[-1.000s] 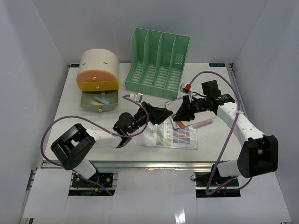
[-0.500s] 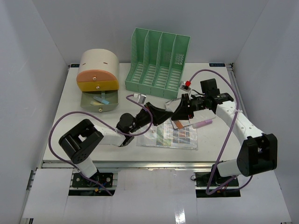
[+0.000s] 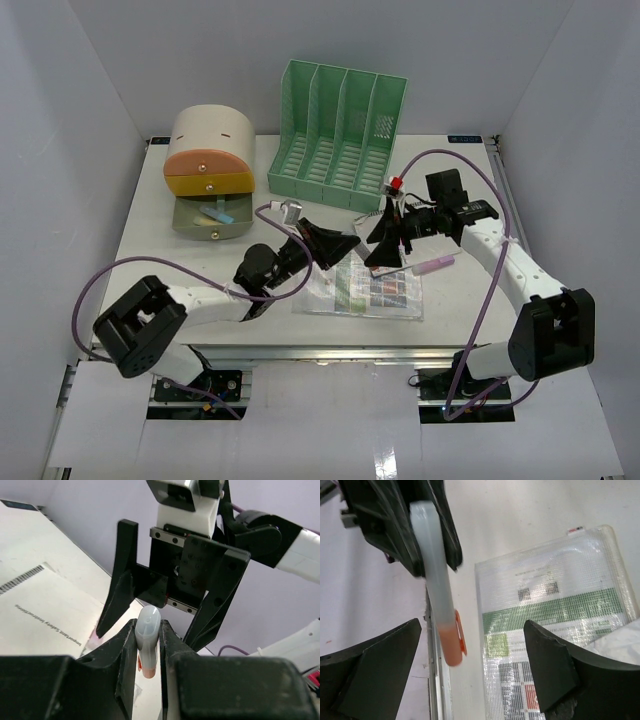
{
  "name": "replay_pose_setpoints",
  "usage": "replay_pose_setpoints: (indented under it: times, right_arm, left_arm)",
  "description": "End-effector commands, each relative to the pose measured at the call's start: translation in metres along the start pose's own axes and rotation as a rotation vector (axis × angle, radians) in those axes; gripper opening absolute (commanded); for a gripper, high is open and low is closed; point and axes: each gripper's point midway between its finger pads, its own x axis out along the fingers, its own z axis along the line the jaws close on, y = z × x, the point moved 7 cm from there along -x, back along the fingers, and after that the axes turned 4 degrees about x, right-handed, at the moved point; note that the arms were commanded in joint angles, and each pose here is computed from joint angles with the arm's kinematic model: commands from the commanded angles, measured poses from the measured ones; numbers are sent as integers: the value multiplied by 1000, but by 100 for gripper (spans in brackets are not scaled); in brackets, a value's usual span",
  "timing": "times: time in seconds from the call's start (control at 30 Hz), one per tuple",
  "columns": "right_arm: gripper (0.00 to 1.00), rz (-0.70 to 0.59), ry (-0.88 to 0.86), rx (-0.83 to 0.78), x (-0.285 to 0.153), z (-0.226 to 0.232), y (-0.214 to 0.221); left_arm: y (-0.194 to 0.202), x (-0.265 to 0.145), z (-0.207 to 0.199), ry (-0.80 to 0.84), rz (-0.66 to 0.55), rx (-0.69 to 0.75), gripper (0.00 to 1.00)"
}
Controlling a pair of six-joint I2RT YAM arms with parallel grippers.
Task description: Organize the desk
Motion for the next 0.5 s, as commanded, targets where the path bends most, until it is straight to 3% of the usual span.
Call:
replay_pose_setpoints:
  times: [0.0,0.1,0.23,0.27,0.47]
  right_arm:
    - [90,50,177,-133,-10,-9,2]
    - [90,106,452,-235,-29,-25,10]
    - [90,65,805,-360,-61,-37,9]
    - [90,54,838,-368,-66,-36,9]
    - [96,73,661,-396,-57,-21,37]
  left_arm:
    - [-24,-19,14,-169,-57,61,0]
    - [-37,-44,44,-404,-75,8,0]
    - [-70,-100,91,-809,-168,-120,0]
    - [-79,-111,99,-883,-206,-140,0]
    - [-137,-177,144,-1250,-378,-215,0]
